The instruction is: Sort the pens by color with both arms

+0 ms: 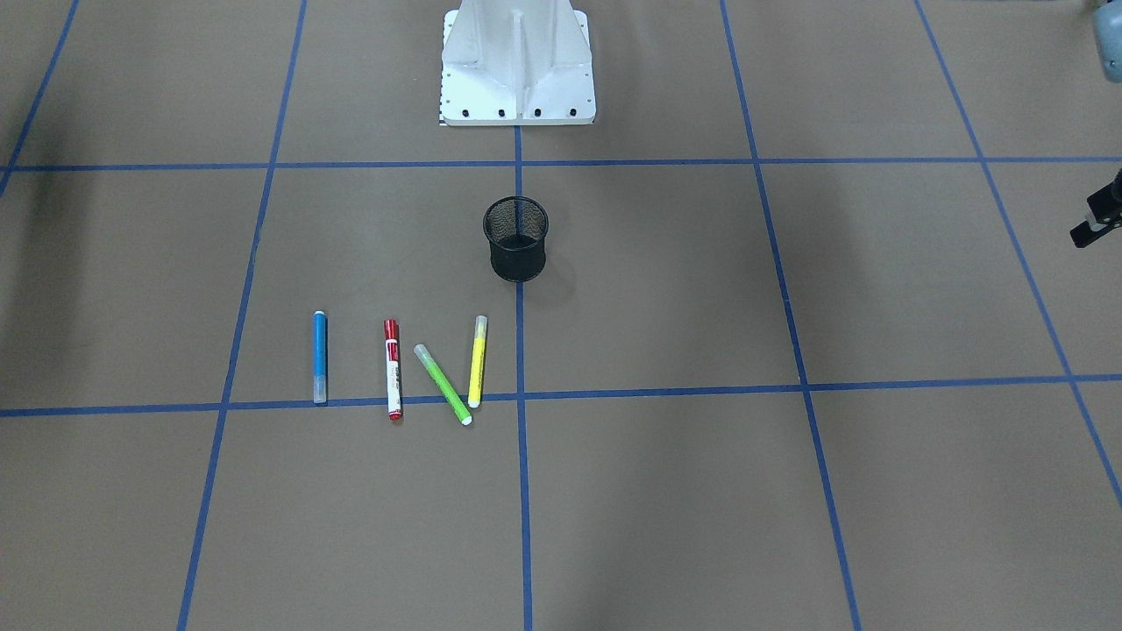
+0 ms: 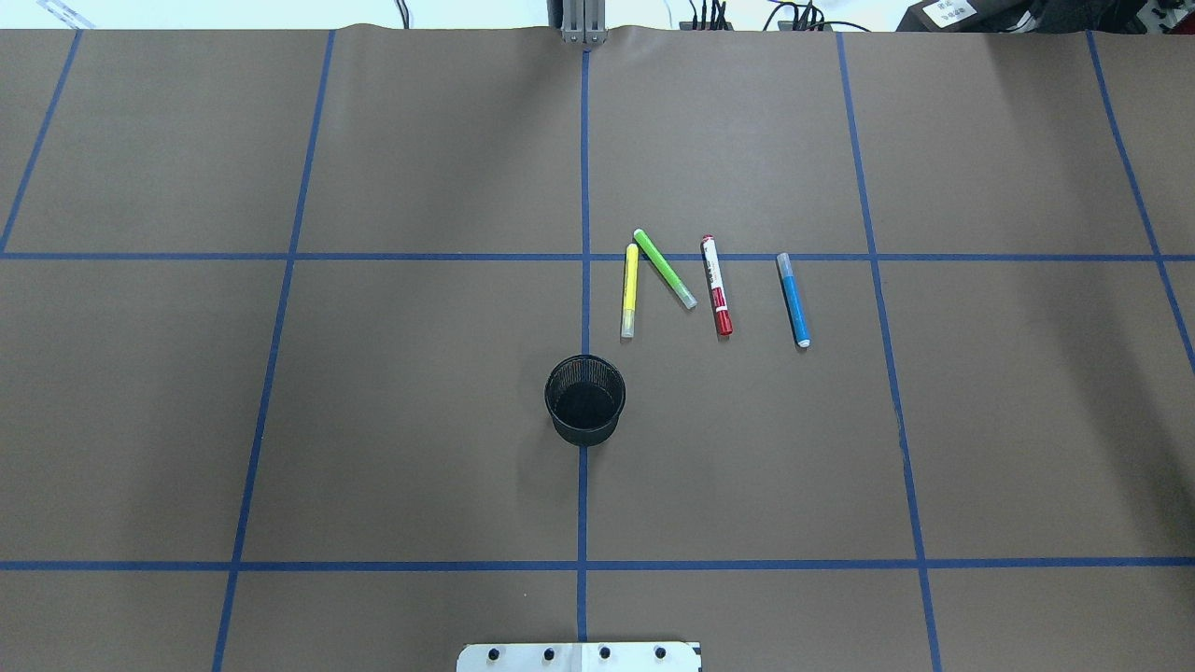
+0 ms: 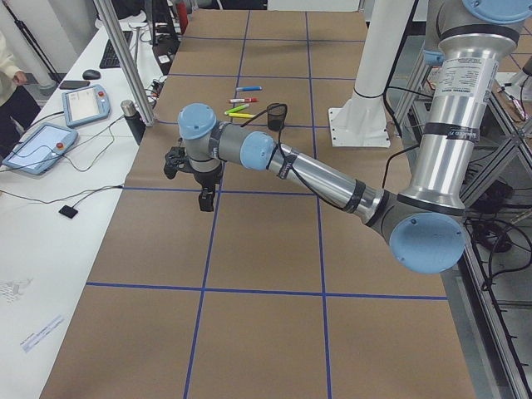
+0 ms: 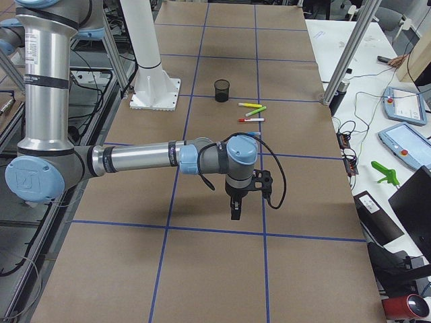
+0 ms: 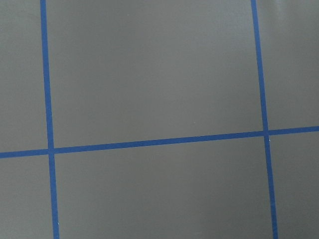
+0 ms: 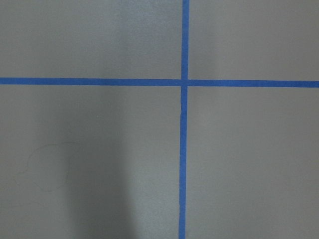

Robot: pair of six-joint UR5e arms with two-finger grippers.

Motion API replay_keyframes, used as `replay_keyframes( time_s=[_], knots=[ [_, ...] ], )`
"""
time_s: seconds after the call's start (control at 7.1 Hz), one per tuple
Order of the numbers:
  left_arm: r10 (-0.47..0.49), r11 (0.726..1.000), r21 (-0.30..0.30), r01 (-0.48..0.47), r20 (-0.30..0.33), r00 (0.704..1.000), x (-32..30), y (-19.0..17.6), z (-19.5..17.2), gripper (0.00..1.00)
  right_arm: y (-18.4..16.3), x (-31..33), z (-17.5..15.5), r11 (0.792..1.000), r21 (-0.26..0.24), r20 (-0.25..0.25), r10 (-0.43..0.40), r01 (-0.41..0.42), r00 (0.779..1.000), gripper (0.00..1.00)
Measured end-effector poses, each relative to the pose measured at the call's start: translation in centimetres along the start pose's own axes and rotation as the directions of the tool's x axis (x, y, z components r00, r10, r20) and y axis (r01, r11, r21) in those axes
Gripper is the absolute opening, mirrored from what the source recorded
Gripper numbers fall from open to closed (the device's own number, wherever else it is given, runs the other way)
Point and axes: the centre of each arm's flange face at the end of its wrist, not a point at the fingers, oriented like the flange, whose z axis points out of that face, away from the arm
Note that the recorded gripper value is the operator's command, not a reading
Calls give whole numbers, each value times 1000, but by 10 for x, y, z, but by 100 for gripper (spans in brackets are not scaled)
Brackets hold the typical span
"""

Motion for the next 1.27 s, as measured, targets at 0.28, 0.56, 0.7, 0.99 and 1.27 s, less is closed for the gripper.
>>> replay_keyframes(
  time_s=[0.28,0.56,0.7,0.99,1.27],
  knots=[
    [-15,1000,-13,15,0,1000,5,-1,-4,99,4,6,-6,1000,14,3,11,-11,1000,100],
    [-38,999,-32,38,9,999,7,-1,-5,99,7,7,-14,999,30,8,14,-14,1000,100],
    [-40,998,-41,41,17,999,3,-1,-2,99,10,8,-14,999,28,6,17,-18,1000,100],
    [-9,998,-65,12,57,998,-18,-5,11,99,18,10,-13,999,26,0,21,-21,1000,100],
    [5,997,-78,1,79,997,-32,-9,19,99,18,10,-14,999,28,-2,19,-18,1000,100]
  ],
)
